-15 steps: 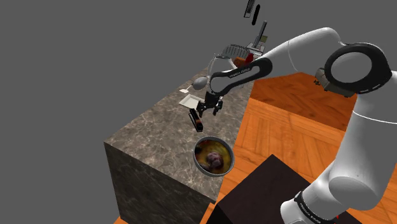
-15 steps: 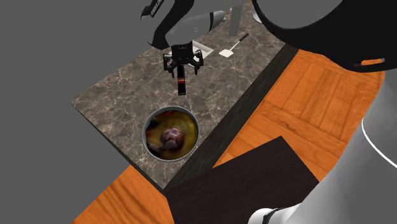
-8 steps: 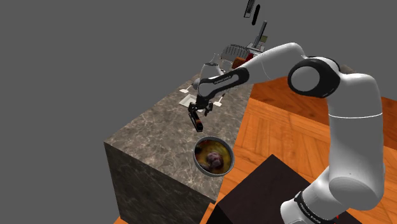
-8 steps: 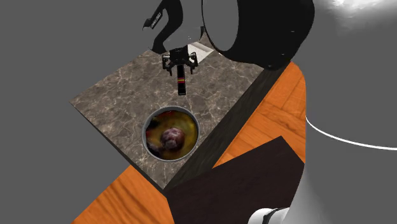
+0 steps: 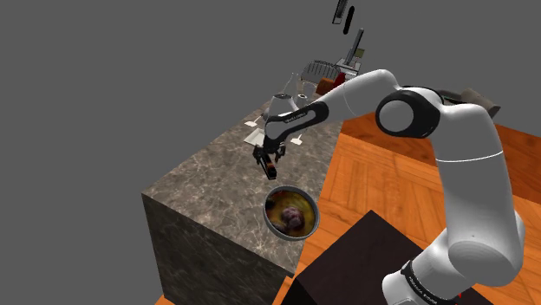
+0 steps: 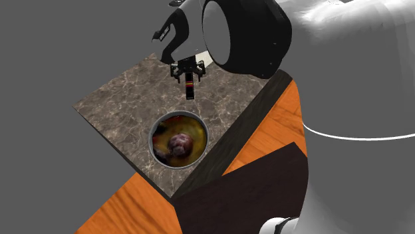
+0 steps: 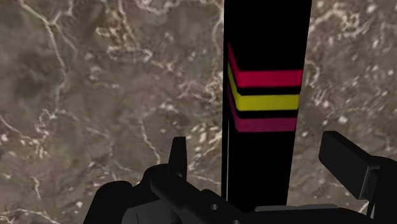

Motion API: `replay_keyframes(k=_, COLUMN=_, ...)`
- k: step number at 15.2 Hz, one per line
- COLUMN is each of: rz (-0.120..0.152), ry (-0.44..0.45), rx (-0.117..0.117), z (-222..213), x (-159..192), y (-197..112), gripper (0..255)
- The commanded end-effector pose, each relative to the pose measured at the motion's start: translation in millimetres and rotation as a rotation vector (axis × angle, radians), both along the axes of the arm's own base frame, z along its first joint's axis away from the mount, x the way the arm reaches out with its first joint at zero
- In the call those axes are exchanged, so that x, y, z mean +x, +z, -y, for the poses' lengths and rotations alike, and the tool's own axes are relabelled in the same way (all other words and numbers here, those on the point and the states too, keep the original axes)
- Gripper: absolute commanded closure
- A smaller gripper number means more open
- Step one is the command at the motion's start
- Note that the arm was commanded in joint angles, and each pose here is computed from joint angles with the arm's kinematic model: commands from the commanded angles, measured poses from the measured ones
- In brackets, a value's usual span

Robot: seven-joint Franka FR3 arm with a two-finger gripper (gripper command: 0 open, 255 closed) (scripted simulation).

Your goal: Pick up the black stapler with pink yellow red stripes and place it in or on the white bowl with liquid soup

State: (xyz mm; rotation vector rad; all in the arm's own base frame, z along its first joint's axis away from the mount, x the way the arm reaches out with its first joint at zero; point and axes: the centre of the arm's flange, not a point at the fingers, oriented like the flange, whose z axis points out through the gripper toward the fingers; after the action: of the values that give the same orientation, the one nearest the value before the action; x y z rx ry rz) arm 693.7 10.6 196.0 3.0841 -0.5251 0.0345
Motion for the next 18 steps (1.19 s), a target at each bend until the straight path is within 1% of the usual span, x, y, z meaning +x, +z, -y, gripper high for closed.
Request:
replay_keyframes(k=1, rz=0.0, ry=0.0, rx=0.0, z=0.2, x=-0.1, y=-7.8, gripper=0)
replay_keyframes(k=8, rz=0.0, ry=0.0, rx=0.0, z=0.2, x=0.0, y=-7.8, gripper=0)
replay_keyframes(k=9, rz=0.0, ry=0.0, rx=0.0, z=0.2, x=0.0, y=-7.8, gripper=255)
replay_keyframes(k=18, rz=0.0, ry=0.0, rx=0.0, z=0.2, x=0.0, y=-7.8, gripper=255)
